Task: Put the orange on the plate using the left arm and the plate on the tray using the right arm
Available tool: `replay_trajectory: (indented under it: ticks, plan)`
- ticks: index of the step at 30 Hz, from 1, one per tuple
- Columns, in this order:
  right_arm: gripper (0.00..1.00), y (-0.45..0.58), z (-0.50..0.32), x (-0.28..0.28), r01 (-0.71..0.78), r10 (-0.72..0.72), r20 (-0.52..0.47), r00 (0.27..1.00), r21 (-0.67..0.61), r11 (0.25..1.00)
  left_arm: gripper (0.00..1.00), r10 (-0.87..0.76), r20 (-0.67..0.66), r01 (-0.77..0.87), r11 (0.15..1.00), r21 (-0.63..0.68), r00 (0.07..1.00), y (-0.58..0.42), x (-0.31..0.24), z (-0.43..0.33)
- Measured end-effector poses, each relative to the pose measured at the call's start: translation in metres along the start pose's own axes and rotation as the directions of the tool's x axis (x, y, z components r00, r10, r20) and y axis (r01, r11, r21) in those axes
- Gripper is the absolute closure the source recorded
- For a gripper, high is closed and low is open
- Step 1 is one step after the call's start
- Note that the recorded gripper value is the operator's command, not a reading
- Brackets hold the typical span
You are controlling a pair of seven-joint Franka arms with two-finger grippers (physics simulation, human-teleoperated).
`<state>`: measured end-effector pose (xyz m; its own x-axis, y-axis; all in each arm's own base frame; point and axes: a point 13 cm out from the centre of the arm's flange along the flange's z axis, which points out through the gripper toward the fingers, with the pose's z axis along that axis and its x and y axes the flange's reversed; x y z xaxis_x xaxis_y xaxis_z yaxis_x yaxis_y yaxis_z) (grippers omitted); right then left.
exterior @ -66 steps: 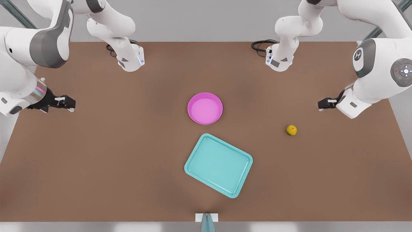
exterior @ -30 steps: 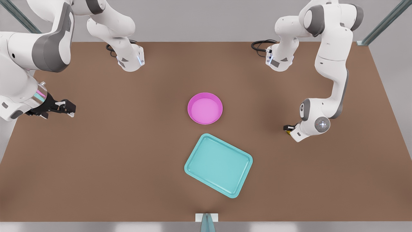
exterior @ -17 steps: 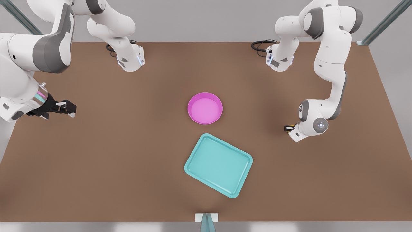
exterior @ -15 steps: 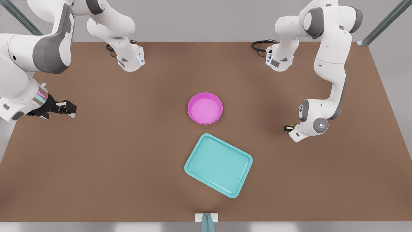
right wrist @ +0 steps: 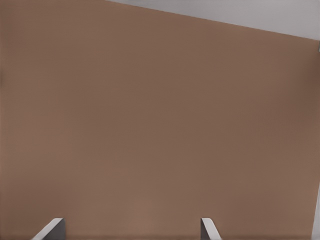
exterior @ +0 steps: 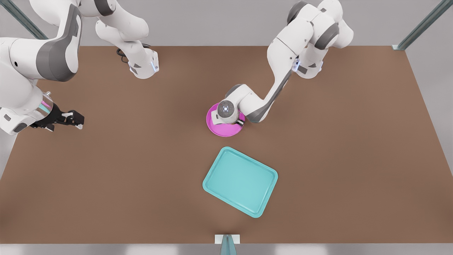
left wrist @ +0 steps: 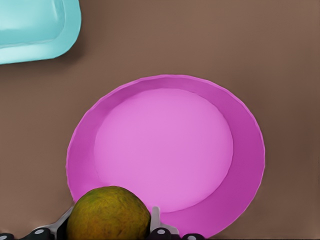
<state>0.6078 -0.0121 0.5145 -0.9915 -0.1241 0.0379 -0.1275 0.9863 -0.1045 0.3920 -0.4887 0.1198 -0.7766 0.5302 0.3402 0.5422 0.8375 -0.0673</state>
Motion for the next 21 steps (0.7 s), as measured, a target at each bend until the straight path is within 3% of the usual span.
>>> replay_trajectory:
  ticks: [1,2,3,7,8,10,13,15,16,21]
  plan:
    - [0.0,0.0,0.0,0.0,0.0,0.0,0.0,1.0,0.0,1.0,0.3,-0.026,-0.023,0.026,1.0,0.0,0.999,-0.005,0.005,0.007]
    - [0.0,0.0,0.0,0.0,0.0,0.0,0.0,1.0,0.0,1.0,0.21,-0.056,-0.041,0.056,0.998,-0.001,0.998,-0.007,0.007,0.013]
    - [0.0,0.0,0.0,0.0,0.001,-0.001,-0.001,1.0,0.0,1.0,0.0,-0.086,-0.055,0.086,0.996,-0.002,0.995,-0.007,0.008,0.02]
    - [0.0,0.0,0.003,0.0,0.001,-0.001,-0.005,1.0,-0.001,1.0,0.0,-0.197,-0.059,0.197,0.98,-0.006,0.979,-0.003,0.005,0.015]
    - [0.0,0.0,0.003,0.0,0.001,-0.001,-0.007,1.0,-0.001,1.0,0.0,-0.257,-0.002,0.257,0.966,0.018,0.966,0.025,-0.008,-0.042]
    - [0.0,0.012,0.029,0.003,0.014,-0.016,-0.059,0.998,-0.026,1.0,0.0,-0.49,0.14,0.476,0.871,0.123,0.86,0.188,-0.005,-0.224]
    - [0.0,0.095,0.116,-0.003,0.111,-0.134,-0.214,0.968,-0.116,0.987,0.0,-0.733,0.202,0.704,0.681,0.203,0.65,0.401,0.129,-0.357]
    - [0.0,0.161,0.179,0.011,0.154,-0.21,-0.292,0.933,-0.205,0.967,0.0,-0.729,0.145,0.693,0.683,0.231,0.669,0.415,0.2,-0.347]
    - [0.0,0.193,0.202,0.019,0.168,-0.239,-0.306,0.922,-0.24,0.956,0.0,-0.715,0.145,0.684,0.698,0.212,0.684,0.411,0.211,-0.339]
    - [0.0,0.336,0.261,0.064,0.256,-0.325,-0.246,0.913,-0.275,0.927,0.0,-0.643,0.195,0.62,0.766,0.17,0.741,0.413,0.195,-0.356]
